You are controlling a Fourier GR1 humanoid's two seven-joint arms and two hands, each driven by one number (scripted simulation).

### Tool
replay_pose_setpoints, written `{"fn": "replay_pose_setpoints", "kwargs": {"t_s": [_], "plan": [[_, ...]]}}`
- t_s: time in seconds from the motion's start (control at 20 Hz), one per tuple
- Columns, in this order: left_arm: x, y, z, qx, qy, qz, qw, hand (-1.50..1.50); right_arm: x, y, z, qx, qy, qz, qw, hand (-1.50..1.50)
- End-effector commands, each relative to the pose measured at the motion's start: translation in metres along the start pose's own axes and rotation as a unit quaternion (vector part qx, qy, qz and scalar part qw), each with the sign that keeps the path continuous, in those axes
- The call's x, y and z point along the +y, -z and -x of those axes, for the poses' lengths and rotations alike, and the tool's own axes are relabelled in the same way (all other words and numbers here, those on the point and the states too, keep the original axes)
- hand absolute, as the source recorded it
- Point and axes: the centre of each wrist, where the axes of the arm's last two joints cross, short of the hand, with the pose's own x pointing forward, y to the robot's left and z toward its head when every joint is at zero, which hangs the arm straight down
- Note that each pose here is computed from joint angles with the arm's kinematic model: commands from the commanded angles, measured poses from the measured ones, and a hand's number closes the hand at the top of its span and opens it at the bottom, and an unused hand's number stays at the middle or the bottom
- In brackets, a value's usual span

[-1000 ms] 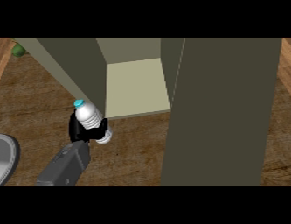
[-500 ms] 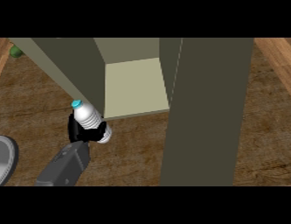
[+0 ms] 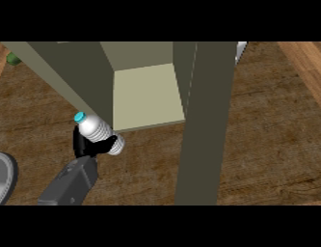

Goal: Pick up the bottled water, place it into the cabinet and close the cabinet

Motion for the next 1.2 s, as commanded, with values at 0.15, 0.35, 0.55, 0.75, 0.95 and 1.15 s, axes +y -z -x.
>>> {"fn": "replay_pose_setpoints", "kwargs": {"t_s": [0.15,0.35,0.55,0.75,0.95,1.15], "plan": [[-0.096,0.061,-0.064,-0.01,-0.021,0.035,0.9991,-1.5,0.002,0.002,-0.002,-0.009,0.001,-0.016,1.0,-1.5],[-0.09,0.071,-0.069,-0.044,-0.002,0.053,0.9976,-1.5,0.0,0.002,0.004,-0.004,0.008,-0.019,1.0,-1.5],[-0.089,0.074,-0.072,-0.068,0.012,0.1,0.9926,-1.5,0.0,0.005,-0.001,-0.009,0.0,-0.029,1.0,-1.5],[-0.103,0.069,-0.075,-0.089,0.0,0.119,0.9889,-1.5,-0.001,0.004,0.004,-0.002,0.007,-0.03,1.0,-1.5],[-0.114,0.067,-0.079,-0.094,-0.017,0.134,0.9864,1.5,-0.002,0.005,0.006,-0.004,0.003,-0.026,1.0,-1.5],[-0.118,0.068,-0.08,-0.09,-0.041,0.141,0.985,1.5,-0.003,0.006,0.001,-0.002,-0.011,-0.027,1.0,-1.5]]}}
